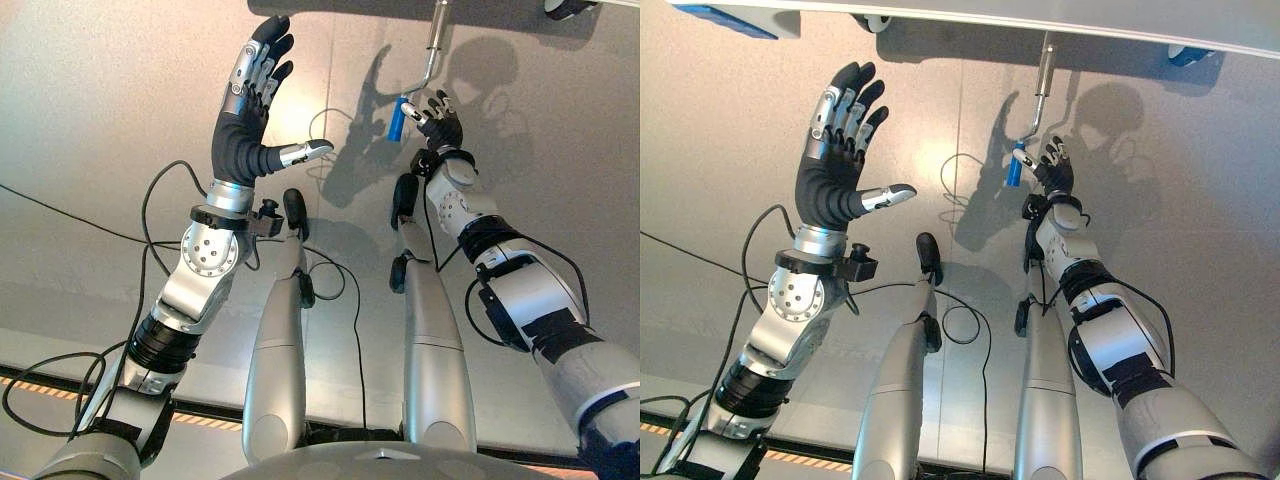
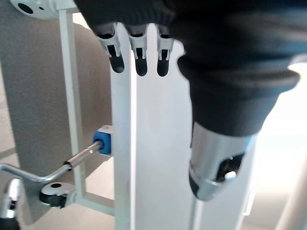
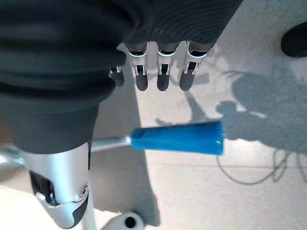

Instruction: Raise the hospital bed

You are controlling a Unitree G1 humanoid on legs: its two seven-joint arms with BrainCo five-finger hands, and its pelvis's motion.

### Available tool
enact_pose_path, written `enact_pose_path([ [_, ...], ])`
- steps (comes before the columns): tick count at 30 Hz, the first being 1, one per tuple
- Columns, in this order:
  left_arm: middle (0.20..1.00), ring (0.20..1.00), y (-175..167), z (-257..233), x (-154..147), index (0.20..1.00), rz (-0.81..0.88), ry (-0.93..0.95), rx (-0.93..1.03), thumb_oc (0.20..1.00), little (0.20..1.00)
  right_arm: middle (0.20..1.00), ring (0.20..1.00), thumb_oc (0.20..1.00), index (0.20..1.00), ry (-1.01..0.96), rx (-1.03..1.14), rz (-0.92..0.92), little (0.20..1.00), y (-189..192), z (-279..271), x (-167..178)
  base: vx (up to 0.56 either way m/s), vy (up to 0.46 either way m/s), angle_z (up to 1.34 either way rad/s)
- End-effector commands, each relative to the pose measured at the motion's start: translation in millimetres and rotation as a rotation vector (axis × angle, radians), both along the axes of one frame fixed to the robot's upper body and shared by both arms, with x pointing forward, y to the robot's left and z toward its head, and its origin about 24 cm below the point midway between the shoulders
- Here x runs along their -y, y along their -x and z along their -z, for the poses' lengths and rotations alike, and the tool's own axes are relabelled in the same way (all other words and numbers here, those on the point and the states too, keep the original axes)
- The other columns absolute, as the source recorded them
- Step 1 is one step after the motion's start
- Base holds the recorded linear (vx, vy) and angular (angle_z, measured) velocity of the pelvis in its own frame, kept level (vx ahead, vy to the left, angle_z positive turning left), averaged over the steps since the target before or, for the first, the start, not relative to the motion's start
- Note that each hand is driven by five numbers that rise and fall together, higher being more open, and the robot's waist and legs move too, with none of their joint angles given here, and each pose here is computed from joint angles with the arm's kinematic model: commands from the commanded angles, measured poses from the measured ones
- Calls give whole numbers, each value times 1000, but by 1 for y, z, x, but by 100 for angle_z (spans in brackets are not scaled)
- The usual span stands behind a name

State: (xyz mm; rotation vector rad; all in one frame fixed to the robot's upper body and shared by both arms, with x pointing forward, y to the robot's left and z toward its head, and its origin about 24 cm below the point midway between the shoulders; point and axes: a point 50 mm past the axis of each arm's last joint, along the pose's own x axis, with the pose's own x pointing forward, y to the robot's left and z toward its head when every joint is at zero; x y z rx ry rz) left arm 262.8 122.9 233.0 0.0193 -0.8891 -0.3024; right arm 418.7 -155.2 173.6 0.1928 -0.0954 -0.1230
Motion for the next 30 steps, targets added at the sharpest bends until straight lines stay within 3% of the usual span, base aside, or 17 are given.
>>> enact_pose_path([
  [1, 1000, 1000, 31, -24, 0, 1000, 62, 21, 184, 1000, 1000, 1000, 1000, 1000, 1000, 59, 13, -67, 1000, -2, -6, -22, 0, 59, 11],
  [30, 1000, 1000, 34, -23, -1, 1000, 33, 18, 202, 1000, 1000, 1000, 1000, 1000, 1000, 59, 28, 40, 1000, -8, -28, 5, -1, 43, 3],
])
